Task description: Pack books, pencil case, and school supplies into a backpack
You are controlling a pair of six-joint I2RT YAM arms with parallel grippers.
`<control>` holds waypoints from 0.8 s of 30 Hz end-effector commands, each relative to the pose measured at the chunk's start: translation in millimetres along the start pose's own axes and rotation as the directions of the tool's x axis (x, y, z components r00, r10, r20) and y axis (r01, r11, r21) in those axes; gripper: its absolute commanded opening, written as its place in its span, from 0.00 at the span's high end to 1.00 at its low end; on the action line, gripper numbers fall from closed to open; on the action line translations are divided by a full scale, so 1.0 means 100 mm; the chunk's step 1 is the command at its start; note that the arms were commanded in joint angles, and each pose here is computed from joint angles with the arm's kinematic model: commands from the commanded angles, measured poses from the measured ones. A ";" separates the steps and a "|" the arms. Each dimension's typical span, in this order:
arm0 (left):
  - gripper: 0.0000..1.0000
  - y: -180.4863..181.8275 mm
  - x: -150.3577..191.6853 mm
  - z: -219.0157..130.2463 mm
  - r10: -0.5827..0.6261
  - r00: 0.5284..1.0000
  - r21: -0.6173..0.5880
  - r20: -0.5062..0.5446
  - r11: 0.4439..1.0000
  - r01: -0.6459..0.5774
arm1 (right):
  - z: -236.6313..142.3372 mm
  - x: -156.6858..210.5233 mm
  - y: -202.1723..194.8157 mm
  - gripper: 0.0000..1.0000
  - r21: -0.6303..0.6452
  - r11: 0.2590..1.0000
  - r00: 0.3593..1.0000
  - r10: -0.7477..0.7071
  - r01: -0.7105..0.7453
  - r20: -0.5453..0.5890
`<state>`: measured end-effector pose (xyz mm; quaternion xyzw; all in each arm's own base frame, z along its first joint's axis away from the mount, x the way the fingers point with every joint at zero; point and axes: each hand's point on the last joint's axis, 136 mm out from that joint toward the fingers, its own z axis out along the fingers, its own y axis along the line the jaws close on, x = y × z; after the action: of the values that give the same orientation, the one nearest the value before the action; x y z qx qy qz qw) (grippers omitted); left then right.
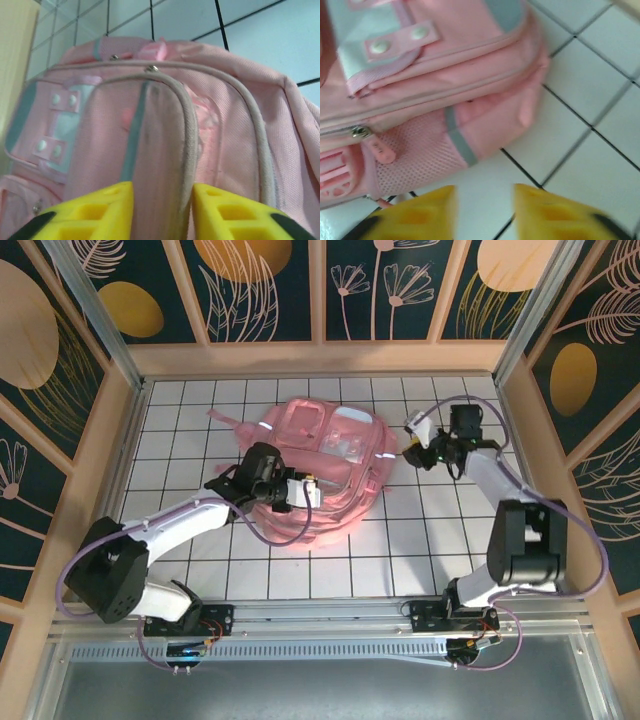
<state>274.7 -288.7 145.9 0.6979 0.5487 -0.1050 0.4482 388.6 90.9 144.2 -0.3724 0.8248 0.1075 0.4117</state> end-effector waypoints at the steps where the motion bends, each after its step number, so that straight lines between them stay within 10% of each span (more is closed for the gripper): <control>1: 0.49 0.46 -0.48 -0.38 -0.132 0.970 -0.137 0.204 0.977 0.161 | -0.47 -0.50 -0.26 0.38 0.172 0.957 0.932 0.170 -0.234 0.320; 2: 0.43 0.56 -0.54 -0.51 -0.165 0.952 -0.176 0.256 0.961 0.213 | -0.60 -0.53 -0.26 0.02 0.191 0.942 0.904 0.186 -0.275 0.384; 8: 0.15 1.09 -0.21 -1.26 -0.371 0.812 -0.411 0.450 0.722 0.557 | -1.19 -0.30 -0.36 0.01 0.319 0.762 0.729 0.278 -0.564 0.625; 13: 0.01 1.18 0.86 -1.76 -0.552 0.658 -0.611 0.513 0.303 0.731 | -1.35 0.32 -0.38 0.01 0.413 0.566 0.642 0.293 -0.714 0.709; 16: 0.01 0.98 1.59 -2.08 -0.614 0.584 -0.734 0.530 0.012 0.679 | -1.26 0.53 -0.21 0.01 0.411 0.587 0.639 0.249 -0.698 0.728; 24: 0.01 0.64 2.19 -2.16 -0.552 0.607 -0.776 0.571 -0.122 0.619 | -1.03 0.51 -0.10 0.01 0.482 0.664 0.696 0.081 -0.571 0.713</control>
<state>331.1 6.6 126.4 -0.0087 0.7917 0.0463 0.6091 311.6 7.5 116.4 0.0371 0.7595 0.0101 0.6493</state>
